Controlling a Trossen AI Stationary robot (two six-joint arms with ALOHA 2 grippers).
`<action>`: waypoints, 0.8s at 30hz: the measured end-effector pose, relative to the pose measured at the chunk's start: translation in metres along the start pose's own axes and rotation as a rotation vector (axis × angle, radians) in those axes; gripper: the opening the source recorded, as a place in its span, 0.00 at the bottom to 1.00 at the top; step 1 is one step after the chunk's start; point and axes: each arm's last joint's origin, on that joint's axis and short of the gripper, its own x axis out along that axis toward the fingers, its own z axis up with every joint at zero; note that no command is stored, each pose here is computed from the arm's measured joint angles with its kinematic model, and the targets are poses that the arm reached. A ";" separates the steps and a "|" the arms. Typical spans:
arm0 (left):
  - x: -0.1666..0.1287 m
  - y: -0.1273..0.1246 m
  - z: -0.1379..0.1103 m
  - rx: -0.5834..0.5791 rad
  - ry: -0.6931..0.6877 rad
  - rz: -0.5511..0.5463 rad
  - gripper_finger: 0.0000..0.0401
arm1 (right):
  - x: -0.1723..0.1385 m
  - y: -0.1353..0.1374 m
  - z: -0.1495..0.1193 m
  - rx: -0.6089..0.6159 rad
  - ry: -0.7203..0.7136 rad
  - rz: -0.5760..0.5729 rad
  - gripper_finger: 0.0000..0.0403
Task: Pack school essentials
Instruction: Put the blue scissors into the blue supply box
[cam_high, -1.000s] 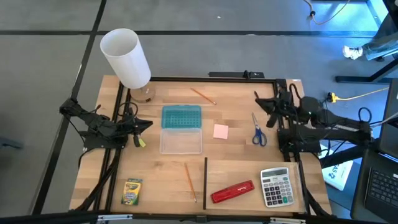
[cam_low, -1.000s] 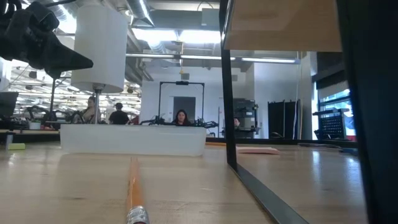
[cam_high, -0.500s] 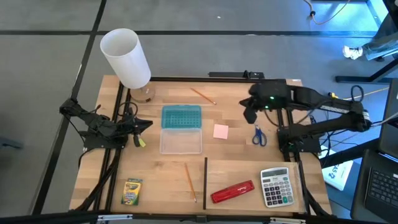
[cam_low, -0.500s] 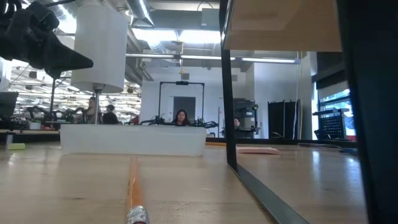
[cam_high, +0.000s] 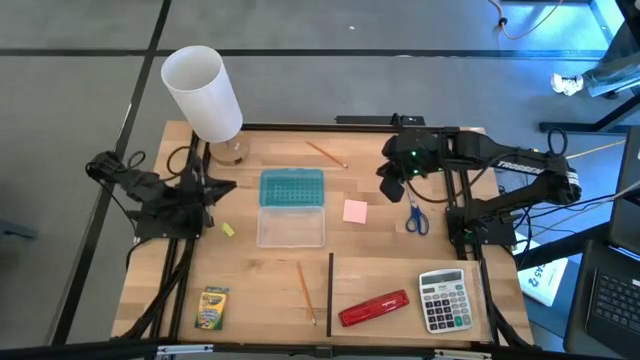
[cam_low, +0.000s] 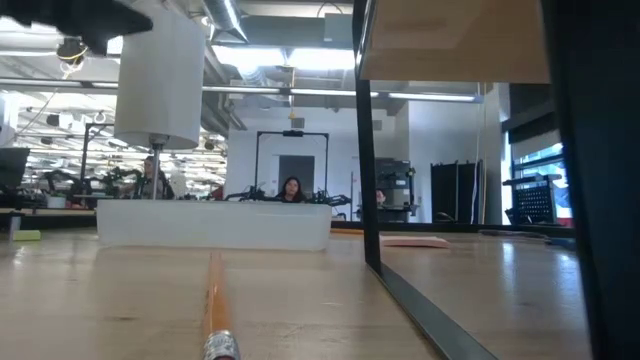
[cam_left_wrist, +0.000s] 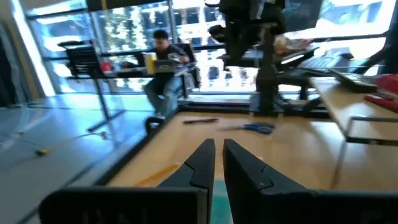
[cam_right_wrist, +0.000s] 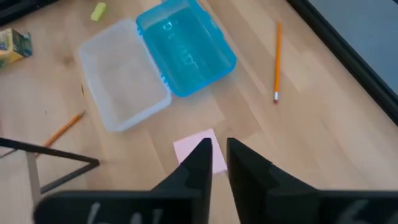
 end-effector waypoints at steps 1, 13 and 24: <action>0.001 -0.001 0.007 0.017 0.006 0.018 0.07 | -0.001 -0.001 -0.001 0.013 0.010 -0.011 0.15; 0.033 -0.029 0.070 0.173 0.187 0.113 0.07 | -0.009 -0.008 -0.019 0.350 0.181 -0.152 0.39; 0.066 -0.038 0.094 -0.050 0.499 0.039 0.07 | -0.010 -0.008 -0.024 0.437 0.249 -0.143 0.42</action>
